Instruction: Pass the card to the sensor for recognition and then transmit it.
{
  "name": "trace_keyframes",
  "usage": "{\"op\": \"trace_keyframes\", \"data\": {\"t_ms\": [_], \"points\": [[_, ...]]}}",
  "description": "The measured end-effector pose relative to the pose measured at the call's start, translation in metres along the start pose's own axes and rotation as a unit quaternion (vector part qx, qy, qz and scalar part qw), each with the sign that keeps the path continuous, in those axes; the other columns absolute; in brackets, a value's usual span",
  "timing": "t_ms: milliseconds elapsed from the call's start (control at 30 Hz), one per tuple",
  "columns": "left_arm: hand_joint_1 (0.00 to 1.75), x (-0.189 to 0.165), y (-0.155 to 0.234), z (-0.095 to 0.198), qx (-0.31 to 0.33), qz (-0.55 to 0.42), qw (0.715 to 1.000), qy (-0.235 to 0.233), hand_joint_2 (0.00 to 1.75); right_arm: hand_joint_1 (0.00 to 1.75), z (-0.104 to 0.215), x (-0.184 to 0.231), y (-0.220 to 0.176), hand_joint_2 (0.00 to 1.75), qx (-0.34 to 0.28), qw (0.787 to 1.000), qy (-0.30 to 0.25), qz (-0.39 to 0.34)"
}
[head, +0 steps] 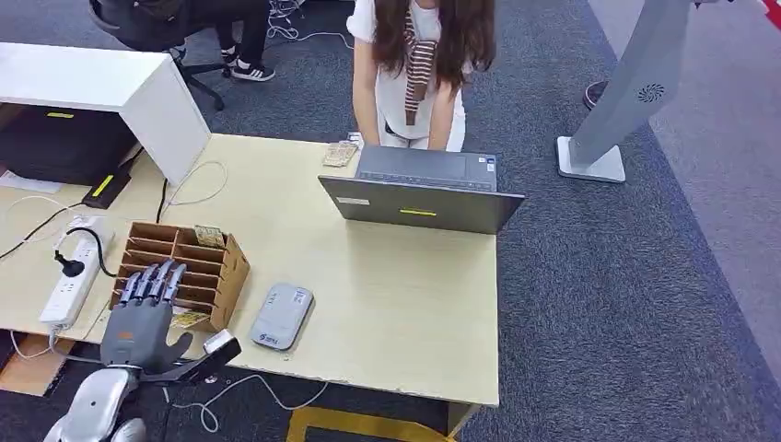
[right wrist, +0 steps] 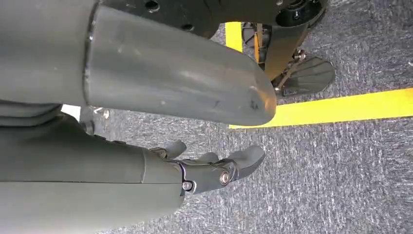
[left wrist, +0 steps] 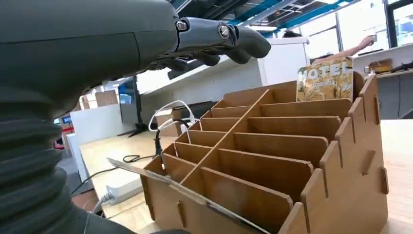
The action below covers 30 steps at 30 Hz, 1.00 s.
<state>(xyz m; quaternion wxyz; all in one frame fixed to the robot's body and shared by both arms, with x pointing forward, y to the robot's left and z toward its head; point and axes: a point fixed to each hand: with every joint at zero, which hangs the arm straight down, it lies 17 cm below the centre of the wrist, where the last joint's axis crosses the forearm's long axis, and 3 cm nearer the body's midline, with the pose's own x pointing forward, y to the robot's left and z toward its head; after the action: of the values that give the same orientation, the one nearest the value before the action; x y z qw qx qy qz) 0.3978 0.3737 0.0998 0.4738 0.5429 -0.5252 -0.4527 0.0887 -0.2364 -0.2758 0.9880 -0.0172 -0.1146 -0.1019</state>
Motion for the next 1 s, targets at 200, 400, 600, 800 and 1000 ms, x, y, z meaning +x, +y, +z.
{"op": "trace_keyframes", "data": {"t_ms": [200, 400, 600, 800, 1000], "points": [[0.00, 0.001, 0.002, -0.004, 0.003, 0.000, 1.000, 0.001, 1.75, 0.00, 0.000, 0.000, 0.000, 0.00, 0.000, 1.000, -0.001, 0.003], [0.00, 0.001, 0.001, -0.004, 0.003, 0.002, 1.000, 0.002, 1.75, 0.00, 0.000, 0.000, 0.000, 0.00, 0.000, 1.000, -0.001, 0.008], [0.00, -0.001, -0.005, -0.003, -0.010, 0.003, 1.000, 0.006, 1.75, 0.00, 0.000, 0.000, 0.001, 0.00, 0.001, 1.000, -0.001, 0.008], [0.00, -0.004, -0.016, -0.001, -0.034, 0.005, 0.999, 0.015, 1.75, 0.00, 0.000, 0.001, 0.001, 0.00, 0.001, 1.000, -0.002, 0.008], [0.00, -0.006, -0.021, -0.001, -0.042, 0.005, 0.999, 0.018, 1.75, 0.00, 0.000, 0.001, 0.000, 0.00, 0.001, 1.000, -0.003, 0.010]]}}
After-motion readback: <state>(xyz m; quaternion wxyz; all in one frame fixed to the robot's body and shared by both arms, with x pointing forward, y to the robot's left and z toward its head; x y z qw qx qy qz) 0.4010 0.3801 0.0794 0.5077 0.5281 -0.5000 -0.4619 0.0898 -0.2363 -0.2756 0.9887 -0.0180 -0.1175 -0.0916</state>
